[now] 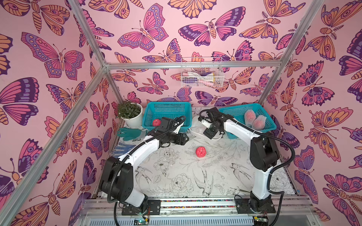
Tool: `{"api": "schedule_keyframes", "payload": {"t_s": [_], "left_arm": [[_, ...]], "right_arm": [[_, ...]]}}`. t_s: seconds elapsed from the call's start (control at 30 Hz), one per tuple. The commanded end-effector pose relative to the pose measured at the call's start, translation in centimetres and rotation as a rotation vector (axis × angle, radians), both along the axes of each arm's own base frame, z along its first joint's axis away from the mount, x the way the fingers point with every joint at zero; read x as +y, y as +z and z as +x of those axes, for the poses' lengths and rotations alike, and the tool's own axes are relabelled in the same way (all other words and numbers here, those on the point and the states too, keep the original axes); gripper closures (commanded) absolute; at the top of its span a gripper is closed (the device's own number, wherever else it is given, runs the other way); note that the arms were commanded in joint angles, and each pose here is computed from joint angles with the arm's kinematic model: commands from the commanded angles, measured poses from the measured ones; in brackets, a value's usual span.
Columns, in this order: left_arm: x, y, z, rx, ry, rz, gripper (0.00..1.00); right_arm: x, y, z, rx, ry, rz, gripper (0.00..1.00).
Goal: Remove foam nets from apples
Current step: Adjust the storage box at the center of the board.
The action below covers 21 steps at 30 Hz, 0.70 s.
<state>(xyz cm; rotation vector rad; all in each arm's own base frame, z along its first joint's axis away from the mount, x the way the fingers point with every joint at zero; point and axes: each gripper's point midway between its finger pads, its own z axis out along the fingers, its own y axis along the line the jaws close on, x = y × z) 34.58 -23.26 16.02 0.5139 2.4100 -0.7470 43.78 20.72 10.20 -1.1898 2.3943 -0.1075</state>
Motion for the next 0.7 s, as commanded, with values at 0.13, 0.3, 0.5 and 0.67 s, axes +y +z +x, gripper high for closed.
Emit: {"api": "schedule_keyframes", "payload": {"t_s": [0.13,0.3,0.5,0.67], "left_arm": [[0.1,0.6,-0.3,0.003,-0.013,-0.010,0.28],[0.1,0.6,-0.4,0.003,-0.013,-0.012,0.30],[0.0,0.5,-0.6,0.010,-0.019,-0.014,0.36],[-0.4,0.1,-0.8,0.026,-0.029,-0.018,0.40]], "right_arm": [[0.4,2.0,-1.0,0.011,0.023,0.082,0.17],[0.4,2.1,-1.3,0.014,0.020,0.099,0.16],[0.5,2.5,-1.3,-0.004,-0.004,0.146,0.27],[0.1,1.2,-0.9,0.013,-0.045,0.123,0.54]]}}
